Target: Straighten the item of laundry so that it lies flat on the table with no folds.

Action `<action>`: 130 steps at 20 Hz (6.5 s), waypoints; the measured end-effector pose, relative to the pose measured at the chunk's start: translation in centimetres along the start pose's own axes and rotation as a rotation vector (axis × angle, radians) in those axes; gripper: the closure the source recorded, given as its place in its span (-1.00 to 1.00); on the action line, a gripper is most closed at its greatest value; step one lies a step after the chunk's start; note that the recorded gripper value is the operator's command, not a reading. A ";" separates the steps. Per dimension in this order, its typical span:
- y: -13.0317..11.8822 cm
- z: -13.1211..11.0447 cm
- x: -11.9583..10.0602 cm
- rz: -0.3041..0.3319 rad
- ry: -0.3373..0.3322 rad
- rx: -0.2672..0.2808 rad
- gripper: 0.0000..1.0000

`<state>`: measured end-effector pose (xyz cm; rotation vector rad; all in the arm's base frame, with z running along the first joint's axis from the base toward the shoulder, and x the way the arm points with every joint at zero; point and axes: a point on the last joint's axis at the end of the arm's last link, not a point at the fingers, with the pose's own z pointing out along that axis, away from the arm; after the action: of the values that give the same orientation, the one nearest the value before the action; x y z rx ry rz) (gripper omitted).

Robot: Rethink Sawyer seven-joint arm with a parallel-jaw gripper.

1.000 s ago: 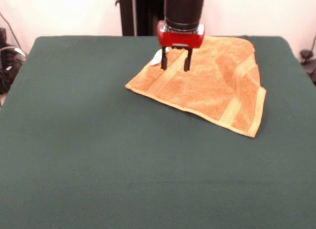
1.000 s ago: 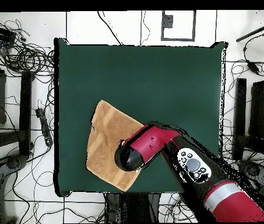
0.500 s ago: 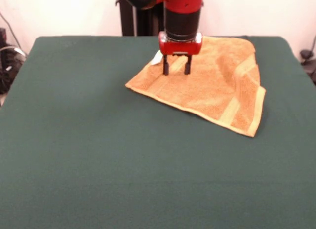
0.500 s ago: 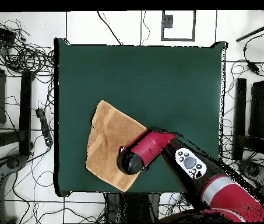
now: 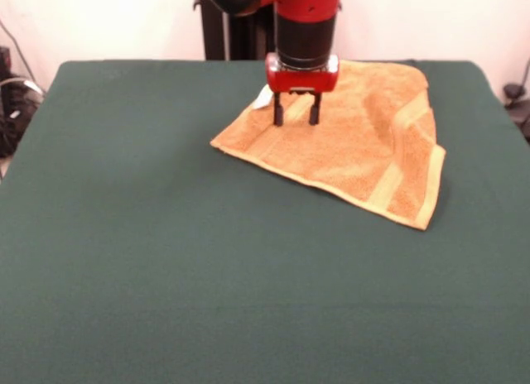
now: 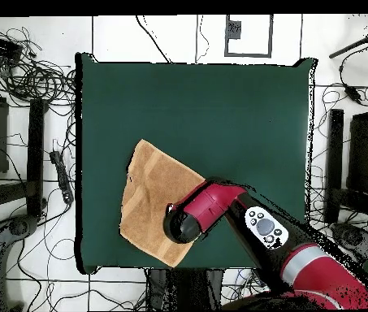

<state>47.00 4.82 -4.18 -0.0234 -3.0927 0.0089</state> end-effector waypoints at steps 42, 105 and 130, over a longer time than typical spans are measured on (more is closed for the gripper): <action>-7.4 -1.5 0.0 -0.010 -0.091 0.088 1.00; -13.2 -1.4 1.1 -0.227 -0.029 0.073 -1.00; -11.3 -0.3 1.5 -0.269 0.009 0.145 -1.00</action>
<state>45.35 -6.44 -3.78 0.3957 -3.0487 0.2211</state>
